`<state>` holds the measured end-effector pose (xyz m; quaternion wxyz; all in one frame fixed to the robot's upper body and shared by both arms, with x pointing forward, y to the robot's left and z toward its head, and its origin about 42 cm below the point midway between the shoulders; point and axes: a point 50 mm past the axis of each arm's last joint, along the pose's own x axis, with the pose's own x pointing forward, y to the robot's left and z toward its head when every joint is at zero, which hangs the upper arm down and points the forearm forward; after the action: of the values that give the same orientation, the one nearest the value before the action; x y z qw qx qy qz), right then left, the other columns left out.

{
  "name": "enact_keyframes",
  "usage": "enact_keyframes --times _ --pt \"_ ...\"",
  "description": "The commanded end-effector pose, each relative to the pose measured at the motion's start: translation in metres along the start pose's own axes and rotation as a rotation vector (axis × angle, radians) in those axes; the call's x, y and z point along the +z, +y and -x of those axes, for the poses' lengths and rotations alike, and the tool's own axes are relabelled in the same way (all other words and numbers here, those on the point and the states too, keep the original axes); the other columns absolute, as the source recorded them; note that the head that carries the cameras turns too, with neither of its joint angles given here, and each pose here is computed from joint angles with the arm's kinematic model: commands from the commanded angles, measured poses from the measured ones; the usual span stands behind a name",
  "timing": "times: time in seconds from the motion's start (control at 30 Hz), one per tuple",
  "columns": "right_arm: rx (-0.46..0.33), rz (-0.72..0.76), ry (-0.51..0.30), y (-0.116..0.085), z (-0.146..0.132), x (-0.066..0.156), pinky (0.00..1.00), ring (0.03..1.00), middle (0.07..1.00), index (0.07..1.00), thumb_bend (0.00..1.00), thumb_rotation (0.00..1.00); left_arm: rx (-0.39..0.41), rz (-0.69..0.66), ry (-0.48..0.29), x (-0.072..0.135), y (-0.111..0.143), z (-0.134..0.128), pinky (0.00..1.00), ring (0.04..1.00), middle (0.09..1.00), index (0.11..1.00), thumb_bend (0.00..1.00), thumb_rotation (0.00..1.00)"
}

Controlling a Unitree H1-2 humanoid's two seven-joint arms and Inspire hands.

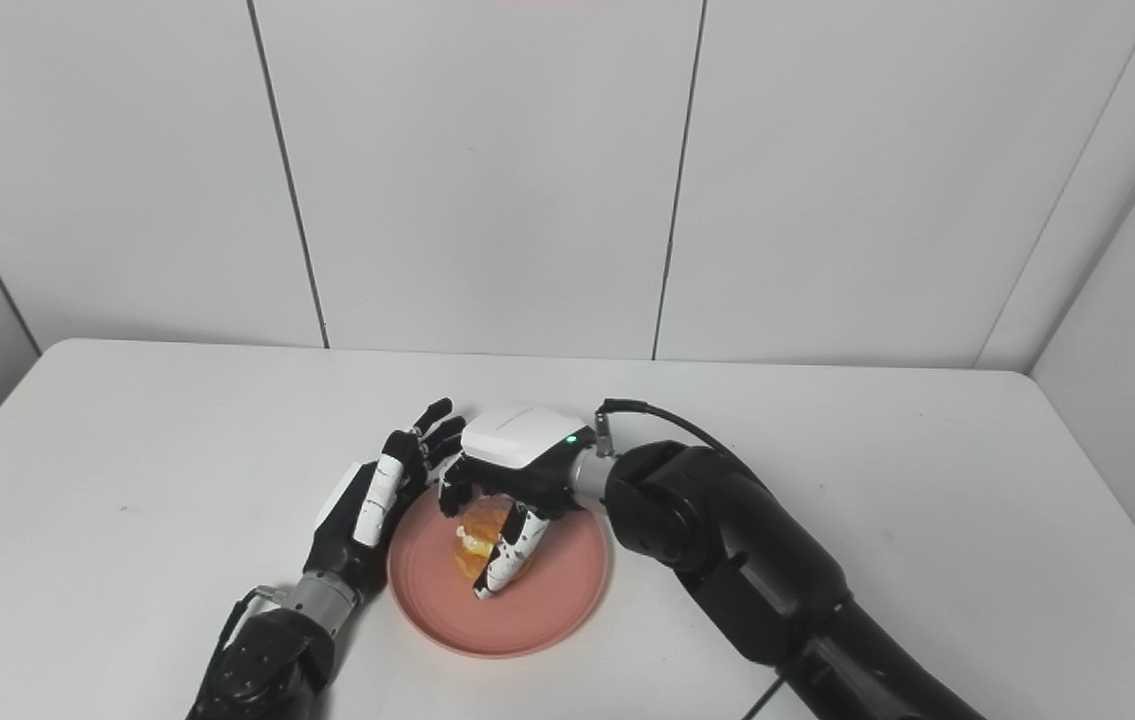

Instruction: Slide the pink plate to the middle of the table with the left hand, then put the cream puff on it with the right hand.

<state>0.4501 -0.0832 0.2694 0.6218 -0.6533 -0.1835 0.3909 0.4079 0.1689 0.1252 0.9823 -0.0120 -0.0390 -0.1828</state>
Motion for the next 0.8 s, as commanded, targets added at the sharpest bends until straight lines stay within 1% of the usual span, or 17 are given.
enact_keyframes --times 0.0,0.27,0.37,0.43,0.53,0.67,0.73,0.77 --pt "-0.049 -0.002 0.015 -0.02 0.007 -0.001 0.61 0.72 0.745 0.648 1.0 0.42 -0.023 0.059 0.135 -0.044 -0.018 0.024 0.78 0.94 0.926 0.925 0.94 0.97" --pt "-0.042 -0.012 0.025 -0.017 0.014 0.0 0.63 0.756 0.769 0.651 1.0 0.45 -0.017 0.064 0.139 -0.044 -0.016 0.024 0.79 0.95 0.929 0.923 0.96 0.96" --pt "-0.11 -0.077 0.024 -0.019 0.024 -0.003 0.61 0.738 0.754 0.641 1.0 0.44 -0.01 0.067 0.131 -0.043 -0.016 0.023 0.79 0.956 0.926 0.919 0.96 0.96" --pt "-0.146 -0.11 0.024 -0.02 0.032 -0.005 0.59 0.713 0.74 0.656 1.0 0.45 -0.003 0.074 0.124 -0.041 -0.015 0.022 0.79 0.954 0.924 0.915 0.96 0.96" --pt "-0.202 -0.158 0.027 -0.022 0.043 -0.009 0.57 0.683 0.719 0.683 1.0 0.48 0.011 0.079 0.113 -0.039 -0.01 0.022 0.78 0.936 0.922 0.913 0.94 0.98" --pt "-0.31 -0.216 0.035 -0.023 0.06 -0.017 0.56 0.67 0.703 0.694 1.0 0.53 0.042 0.097 0.102 -0.035 -0.006 0.02 0.75 0.922 0.92 0.903 0.94 0.97" --pt "-0.365 -0.261 0.043 -0.019 0.068 -0.025 0.6 0.704 0.733 0.705 0.96 0.66 0.053 0.105 0.098 -0.033 -0.003 0.019 0.75 0.923 0.931 0.917 0.97 0.97" --pt "-0.4 -0.283 0.046 -0.015 0.071 -0.03 0.6 0.708 0.737 0.706 0.96 0.68 0.059 0.105 0.095 -0.032 -0.001 0.018 0.75 0.923 0.932 0.918 0.97 0.97"
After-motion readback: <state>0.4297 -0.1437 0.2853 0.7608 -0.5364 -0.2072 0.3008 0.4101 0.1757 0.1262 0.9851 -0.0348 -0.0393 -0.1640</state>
